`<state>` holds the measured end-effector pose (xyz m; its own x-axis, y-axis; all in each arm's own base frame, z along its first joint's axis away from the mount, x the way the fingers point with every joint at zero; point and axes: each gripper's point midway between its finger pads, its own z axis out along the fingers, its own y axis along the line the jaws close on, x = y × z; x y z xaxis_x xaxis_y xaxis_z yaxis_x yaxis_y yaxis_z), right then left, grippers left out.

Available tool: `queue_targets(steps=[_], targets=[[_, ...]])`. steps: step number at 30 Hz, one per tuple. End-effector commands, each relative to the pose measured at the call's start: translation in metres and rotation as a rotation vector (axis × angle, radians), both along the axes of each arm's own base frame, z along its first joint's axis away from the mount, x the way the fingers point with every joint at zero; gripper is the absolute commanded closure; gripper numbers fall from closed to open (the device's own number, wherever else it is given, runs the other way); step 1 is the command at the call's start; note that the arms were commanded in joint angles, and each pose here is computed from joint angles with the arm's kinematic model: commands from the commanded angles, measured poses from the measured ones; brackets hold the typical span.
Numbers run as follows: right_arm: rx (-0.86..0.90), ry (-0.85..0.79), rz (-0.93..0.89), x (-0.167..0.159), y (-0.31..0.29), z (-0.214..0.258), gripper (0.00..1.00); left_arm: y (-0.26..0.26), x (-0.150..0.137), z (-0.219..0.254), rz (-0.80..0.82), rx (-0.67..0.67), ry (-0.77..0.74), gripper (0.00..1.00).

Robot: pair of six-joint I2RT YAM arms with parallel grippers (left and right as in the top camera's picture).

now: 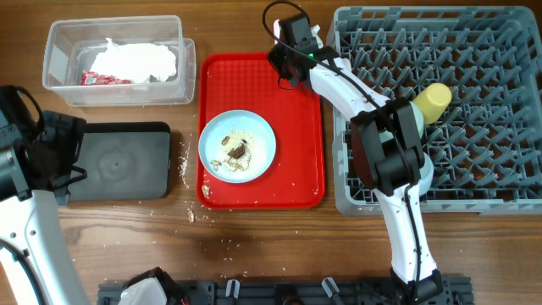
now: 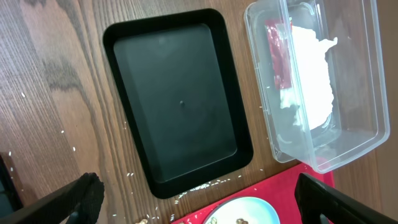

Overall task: Sort waste into correct bins and load items into the dishwasher rack
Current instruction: 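Carry the fork into the rack and release it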

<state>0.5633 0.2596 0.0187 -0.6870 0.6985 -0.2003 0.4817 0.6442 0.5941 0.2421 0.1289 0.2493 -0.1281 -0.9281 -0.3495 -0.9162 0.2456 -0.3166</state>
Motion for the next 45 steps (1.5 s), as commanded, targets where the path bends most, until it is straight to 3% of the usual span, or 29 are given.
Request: queue_targets(steps=[1,4,11,17,22,27,32,45], targets=[[-0.036,0.018,0.029,0.0,-0.013,-0.013,0.96,0.003,-0.001,0.001,0.006,0.011,0.002,0.0],[-0.064,-0.024,0.074,0.002,-0.018,0.012,0.96,0.003,-0.001,0.001,0.006,0.011,0.002,0.0],[-0.17,-0.221,0.227,-0.001,-0.033,0.122,0.96,0.003,-0.001,0.001,0.006,0.011,0.002,0.0],[-0.315,-0.268,0.355,-0.033,-0.077,0.189,0.96,0.003,-0.001,0.001,0.006,0.011,0.002,0.0],[-0.398,-0.092,0.345,-0.079,-0.129,0.192,0.96,0.003,-0.001,0.001,0.006,0.011,0.002,0.0],[-0.544,0.125,0.208,-0.114,-0.181,0.175,0.96,0.003,-0.001,0.001,0.006,0.011,0.002,0.0],[-0.602,0.199,0.153,-0.127,-0.198,0.168,0.96,0.003,-0.001,0.001,0.006,0.011,0.002,0.0],[-0.539,0.179,0.303,-0.124,-0.176,0.129,0.96,0.003,-0.001,0.001,0.006,0.011,0.002,0.0]])
